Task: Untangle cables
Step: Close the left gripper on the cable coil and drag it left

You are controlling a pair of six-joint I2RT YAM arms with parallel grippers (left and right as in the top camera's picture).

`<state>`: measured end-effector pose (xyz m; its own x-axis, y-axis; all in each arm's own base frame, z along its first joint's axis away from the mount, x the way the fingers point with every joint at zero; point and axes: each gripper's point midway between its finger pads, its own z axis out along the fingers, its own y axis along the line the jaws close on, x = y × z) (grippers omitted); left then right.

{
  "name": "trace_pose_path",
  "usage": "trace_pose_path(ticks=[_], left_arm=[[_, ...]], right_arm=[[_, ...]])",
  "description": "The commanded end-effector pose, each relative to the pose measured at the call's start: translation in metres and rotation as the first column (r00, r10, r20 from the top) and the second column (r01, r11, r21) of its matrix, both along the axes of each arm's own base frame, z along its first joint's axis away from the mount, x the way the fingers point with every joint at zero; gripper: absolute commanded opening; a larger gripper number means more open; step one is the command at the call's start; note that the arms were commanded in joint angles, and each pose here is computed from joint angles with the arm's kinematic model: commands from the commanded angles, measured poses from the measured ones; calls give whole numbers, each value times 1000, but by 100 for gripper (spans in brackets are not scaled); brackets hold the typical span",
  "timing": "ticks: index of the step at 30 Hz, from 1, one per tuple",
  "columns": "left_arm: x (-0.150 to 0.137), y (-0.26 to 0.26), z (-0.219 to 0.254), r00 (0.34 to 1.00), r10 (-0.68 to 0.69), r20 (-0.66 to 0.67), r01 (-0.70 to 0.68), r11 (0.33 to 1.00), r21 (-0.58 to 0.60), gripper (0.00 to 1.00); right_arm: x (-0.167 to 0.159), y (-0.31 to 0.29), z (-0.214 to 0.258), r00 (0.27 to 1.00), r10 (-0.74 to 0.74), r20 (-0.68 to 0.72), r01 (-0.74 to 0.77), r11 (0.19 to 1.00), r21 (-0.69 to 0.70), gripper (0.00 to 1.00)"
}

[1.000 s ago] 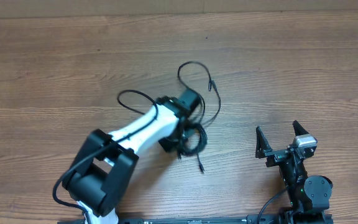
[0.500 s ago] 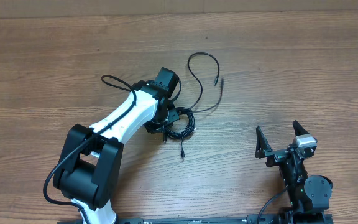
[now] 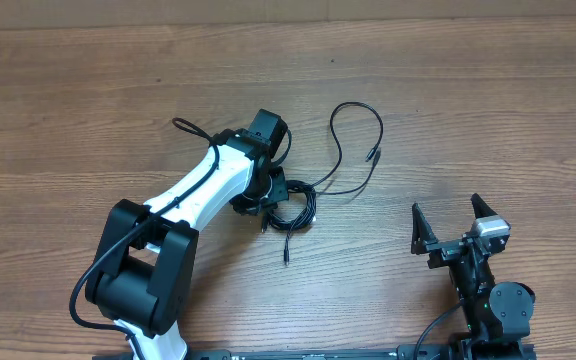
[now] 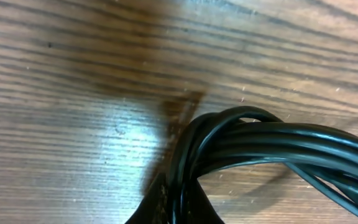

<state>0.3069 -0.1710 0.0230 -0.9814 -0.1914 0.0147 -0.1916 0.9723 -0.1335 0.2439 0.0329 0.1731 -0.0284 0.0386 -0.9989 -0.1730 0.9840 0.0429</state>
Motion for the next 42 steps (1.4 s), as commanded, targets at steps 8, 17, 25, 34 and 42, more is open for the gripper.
trace_pose_path(ticks=[8, 17, 25, 34, 42], left_arm=[[-1, -5, 3, 995, -98, 0, 98, 995, -9, 4], [20, 5, 37, 976, -208, 60, 202, 975, 87, 5], [17, 4, 37, 987, -153, 47, 149, 986, 80, 72], [-7, -3, 26, 980, 182, -78, -180, 983, 29, 53], [-39, 10, -6, 860, 485, -159, -469, 873, 131, 63]], right_arm=[[0, -1, -1, 1000, -5, 7, 5, 1000, -5, 100], [0, -1, -1, 1000, -5, 7, 5, 1000, -4, 100], [0, -1, -1, 1000, -5, 7, 5, 1000, -4, 100], [0, -1, -1, 1000, -5, 7, 5, 1000, -5, 100], [0, -1, -1, 1000, -5, 7, 5, 1000, -5, 100]])
